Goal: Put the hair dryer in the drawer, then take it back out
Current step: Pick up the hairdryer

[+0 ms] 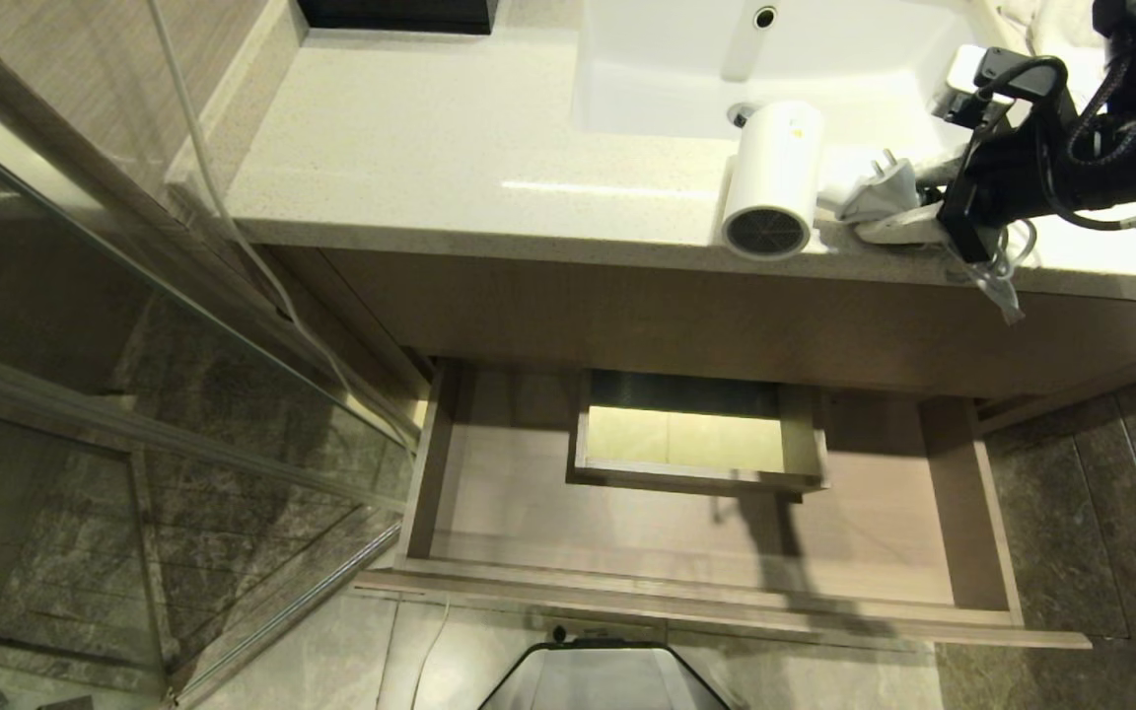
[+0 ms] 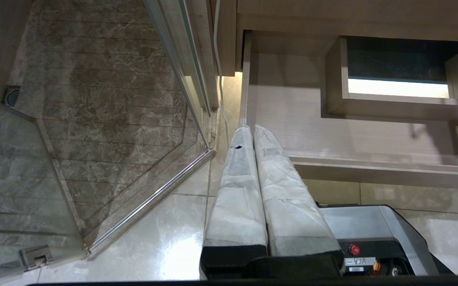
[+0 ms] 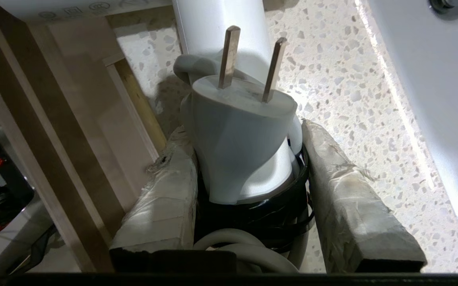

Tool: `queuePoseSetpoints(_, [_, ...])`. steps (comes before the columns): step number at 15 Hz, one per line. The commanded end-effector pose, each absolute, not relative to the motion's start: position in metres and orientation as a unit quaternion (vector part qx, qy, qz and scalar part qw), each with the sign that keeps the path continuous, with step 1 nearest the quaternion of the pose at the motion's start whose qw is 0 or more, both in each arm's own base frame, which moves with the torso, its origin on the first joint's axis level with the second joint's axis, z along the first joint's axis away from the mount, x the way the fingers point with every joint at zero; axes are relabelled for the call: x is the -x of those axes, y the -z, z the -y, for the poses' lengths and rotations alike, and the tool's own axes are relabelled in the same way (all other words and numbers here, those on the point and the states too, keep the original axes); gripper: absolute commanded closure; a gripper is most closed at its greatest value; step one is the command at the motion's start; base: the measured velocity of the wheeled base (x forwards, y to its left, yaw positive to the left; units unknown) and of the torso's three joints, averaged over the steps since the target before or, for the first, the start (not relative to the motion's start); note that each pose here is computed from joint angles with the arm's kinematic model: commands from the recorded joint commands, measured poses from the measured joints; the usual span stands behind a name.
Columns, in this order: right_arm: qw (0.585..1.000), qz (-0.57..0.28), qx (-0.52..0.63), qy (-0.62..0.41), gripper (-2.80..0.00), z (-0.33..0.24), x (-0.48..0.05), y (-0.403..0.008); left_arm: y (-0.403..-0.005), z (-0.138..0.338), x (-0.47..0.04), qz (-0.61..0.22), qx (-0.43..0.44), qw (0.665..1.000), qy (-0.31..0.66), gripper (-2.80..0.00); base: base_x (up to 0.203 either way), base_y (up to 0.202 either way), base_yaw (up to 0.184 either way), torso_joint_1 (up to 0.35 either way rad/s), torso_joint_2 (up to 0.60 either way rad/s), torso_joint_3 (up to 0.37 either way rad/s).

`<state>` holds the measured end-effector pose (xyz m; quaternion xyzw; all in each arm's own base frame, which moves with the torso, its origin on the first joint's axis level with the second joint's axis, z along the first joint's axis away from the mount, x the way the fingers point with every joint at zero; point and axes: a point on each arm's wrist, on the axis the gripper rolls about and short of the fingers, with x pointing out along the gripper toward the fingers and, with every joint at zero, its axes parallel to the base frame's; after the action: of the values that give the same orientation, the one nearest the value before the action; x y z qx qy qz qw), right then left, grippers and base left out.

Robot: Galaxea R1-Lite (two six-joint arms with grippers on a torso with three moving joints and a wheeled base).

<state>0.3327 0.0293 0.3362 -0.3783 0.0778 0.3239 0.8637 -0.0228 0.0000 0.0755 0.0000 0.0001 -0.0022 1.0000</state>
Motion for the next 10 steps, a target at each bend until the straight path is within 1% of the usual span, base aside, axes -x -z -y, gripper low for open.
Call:
queuePoseSetpoints(1, [0.863,-0.079,0.379,-0.326,0.00,-0.029,-0.322,-0.342,-0.075,0.000,0.023,-0.001,0.000,1.000,0.002,0.00,0.000,0.000,0.000,0.000,0.00,0.000])
queuePoseSetpoints(10, [0.868,-0.060,0.383,-0.311,0.00,-0.023,-0.274,-0.369,-0.075,0.000,0.023,0.000,0.000,1.000,0.002,0.00,0.000,0.000,0.000,0.000,0.00,0.000])
